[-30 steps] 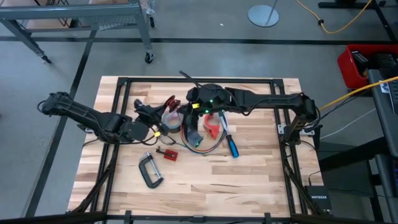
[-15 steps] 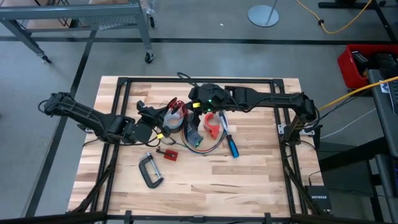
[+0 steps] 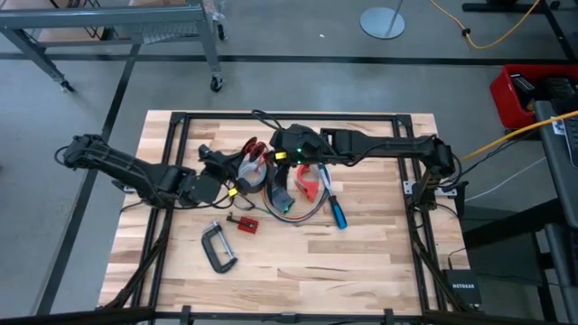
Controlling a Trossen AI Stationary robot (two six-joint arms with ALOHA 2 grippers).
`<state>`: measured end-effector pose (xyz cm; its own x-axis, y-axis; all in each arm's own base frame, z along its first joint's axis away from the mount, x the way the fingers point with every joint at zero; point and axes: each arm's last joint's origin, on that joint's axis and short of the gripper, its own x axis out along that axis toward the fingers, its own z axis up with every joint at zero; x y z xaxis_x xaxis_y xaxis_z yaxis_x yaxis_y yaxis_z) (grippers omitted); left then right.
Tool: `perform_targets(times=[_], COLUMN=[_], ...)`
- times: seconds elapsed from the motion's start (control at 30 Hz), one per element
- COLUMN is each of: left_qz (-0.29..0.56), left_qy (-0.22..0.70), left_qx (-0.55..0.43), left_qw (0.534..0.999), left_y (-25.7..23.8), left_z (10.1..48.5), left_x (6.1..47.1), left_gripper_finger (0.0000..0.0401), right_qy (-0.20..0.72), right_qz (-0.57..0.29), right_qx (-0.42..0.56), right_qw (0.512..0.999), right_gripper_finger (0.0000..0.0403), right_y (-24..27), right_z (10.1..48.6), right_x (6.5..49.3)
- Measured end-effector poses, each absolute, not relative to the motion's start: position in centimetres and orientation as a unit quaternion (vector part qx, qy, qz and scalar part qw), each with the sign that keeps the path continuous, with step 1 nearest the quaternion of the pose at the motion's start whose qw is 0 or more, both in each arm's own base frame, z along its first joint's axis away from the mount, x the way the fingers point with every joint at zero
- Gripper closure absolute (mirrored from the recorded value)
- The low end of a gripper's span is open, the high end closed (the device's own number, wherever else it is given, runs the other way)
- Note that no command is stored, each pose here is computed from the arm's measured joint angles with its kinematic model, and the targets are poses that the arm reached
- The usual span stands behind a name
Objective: Coil cords
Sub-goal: Coil the red wire cable onto the black spool
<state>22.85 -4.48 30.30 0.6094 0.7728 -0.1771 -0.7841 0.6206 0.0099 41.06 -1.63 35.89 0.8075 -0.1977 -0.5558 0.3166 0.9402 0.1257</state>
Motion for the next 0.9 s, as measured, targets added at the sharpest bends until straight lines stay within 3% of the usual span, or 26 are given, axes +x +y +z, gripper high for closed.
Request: perform_targets(times=[0.9], left_qz=[0.441], left_qy=[0.091], left_qx=[-0.029], left_qw=[0.892], left_y=[-4.30], left_z=[29.77], left_x=[23.24], left_gripper_finger=[0.0401], right_qy=[0.222], right_qz=[-0.193], right_qx=[0.082], right_qw=[0.952], right_gripper_finger=[0.0403], right_y=[-1.19], right_z=[36.22], right_x=[41.97])
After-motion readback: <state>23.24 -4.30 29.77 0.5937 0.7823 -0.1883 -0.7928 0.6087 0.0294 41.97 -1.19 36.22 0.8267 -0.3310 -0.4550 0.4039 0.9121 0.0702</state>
